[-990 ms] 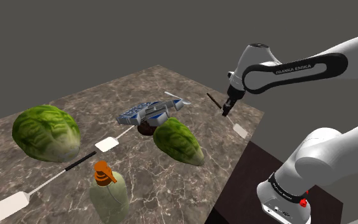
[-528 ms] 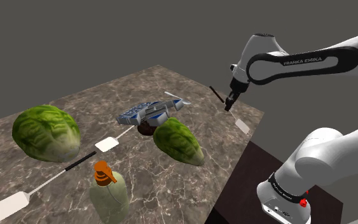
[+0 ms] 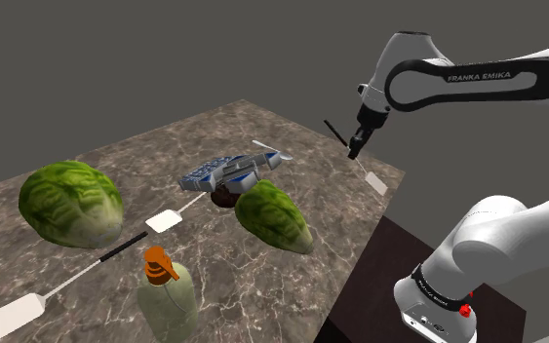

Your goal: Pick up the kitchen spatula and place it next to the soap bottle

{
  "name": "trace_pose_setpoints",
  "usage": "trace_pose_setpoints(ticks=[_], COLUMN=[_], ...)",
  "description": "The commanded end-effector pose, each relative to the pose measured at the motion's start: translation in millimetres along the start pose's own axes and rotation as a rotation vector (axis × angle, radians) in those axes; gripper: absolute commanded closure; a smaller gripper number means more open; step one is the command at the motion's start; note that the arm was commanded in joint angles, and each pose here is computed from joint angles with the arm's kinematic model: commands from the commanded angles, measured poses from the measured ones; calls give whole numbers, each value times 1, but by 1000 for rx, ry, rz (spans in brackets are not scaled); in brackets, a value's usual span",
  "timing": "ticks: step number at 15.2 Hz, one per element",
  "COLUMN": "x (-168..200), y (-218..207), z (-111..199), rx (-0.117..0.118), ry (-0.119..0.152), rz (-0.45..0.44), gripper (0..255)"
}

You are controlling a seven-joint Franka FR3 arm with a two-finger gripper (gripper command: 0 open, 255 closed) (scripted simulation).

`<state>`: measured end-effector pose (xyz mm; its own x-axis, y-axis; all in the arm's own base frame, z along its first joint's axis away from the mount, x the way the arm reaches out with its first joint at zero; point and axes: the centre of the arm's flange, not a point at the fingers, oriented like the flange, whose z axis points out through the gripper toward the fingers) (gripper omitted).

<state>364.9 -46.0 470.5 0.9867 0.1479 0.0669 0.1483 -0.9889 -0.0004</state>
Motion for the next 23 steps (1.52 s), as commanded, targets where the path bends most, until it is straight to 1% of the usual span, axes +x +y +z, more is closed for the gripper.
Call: trace_pose_setpoints(ticks=[1,23], x=[0,8], y=[0,0], z=[-11,-127], rx=[0,0], ry=[0,0], rz=[0,0], gripper=[255,255])
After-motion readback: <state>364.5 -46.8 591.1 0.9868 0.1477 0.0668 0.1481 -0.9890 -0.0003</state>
